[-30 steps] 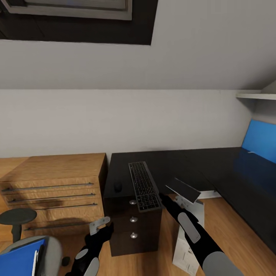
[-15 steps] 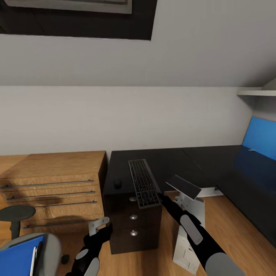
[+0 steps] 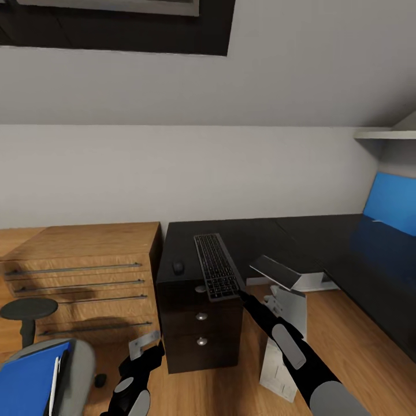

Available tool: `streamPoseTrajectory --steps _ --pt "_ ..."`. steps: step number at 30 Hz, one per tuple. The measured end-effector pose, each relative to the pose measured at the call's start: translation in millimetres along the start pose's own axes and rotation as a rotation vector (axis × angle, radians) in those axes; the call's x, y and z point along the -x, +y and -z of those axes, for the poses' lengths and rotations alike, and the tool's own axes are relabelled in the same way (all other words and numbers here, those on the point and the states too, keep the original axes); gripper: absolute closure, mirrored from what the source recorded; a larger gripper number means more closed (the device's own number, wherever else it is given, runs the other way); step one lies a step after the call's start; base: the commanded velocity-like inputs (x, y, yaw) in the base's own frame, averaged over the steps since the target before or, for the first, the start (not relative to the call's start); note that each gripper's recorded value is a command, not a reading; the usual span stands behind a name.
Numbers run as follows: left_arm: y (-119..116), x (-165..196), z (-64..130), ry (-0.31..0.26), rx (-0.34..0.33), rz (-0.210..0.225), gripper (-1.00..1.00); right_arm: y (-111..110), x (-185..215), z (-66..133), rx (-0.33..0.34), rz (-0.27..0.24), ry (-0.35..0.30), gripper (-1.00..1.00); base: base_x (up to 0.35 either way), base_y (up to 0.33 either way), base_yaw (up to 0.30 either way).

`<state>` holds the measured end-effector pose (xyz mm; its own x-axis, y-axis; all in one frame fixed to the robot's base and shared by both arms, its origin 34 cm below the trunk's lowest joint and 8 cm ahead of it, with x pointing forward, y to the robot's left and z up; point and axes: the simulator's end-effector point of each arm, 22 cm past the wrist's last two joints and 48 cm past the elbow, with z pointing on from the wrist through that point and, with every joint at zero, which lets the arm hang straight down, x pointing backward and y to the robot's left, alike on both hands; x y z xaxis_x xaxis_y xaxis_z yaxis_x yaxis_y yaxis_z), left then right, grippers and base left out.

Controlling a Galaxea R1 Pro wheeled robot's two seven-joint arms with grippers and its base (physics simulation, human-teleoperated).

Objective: In the bedroom, organize the workspace by keeping the computer under the desk, ensuring the monitor is on the desk, placing the keyboard on the desk next to the monitor, placing the mouse on the desk next to the keyboard, moving the folder from the swivel chair onto the desk next to the mouse, stacking the notebook on top of the folder with the pen on top of the notebook, and positioning the swivel chair next to the desk.

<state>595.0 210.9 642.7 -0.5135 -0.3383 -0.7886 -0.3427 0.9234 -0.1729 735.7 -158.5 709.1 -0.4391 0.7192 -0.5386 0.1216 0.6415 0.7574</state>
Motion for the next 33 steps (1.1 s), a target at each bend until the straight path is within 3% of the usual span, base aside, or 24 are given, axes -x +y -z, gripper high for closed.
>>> streamPoseTrajectory --steps 4,7,9,11,15,25,33 --pt "2.9 -9.1 -4.4 0.004 0.003 -0.004 -1.00 -4.9 -5.5 -2.0 0.005 -0.003 0.003 -1.00 -0.001 0.000 0.000" --pt "4.4 -14.5 -7.3 0.005 0.004 -0.004 -1.00 -0.7 -10.4 -3.2 0.046 -0.004 0.008 -1.00 0.000 0.000 0.000" --pt "5.7 -19.7 -9.6 0.008 0.006 -0.005 -1.00 6.1 -15.6 -3.3 0.101 -0.006 0.015 -1.00 0.000 0.000 0.000" --pt "7.6 -21.9 -10.5 0.012 0.010 -0.007 -1.00 24.6 -25.6 1.0 0.224 -0.014 0.037 -1.00 0.000 0.000 0.000" --pt "8.8 -22.7 -10.9 0.013 0.012 -0.006 -1.00 41.3 -30.2 6.8 0.319 -0.019 0.046 -1.00 0.000 0.000 0.000" --pt "10.7 -22.3 -11.3 0.012 0.017 -0.007 -1.00 42.3 -37.7 8.3 0.341 -0.029 0.061 -1.00 0.000 0.000 0.000" --pt "11.4 -22.3 -11.3 0.012 0.020 -0.008 -1.00 36.5 -38.3 6.0 0.311 -0.032 0.062 -1.00 0.000 0.000 0.000"
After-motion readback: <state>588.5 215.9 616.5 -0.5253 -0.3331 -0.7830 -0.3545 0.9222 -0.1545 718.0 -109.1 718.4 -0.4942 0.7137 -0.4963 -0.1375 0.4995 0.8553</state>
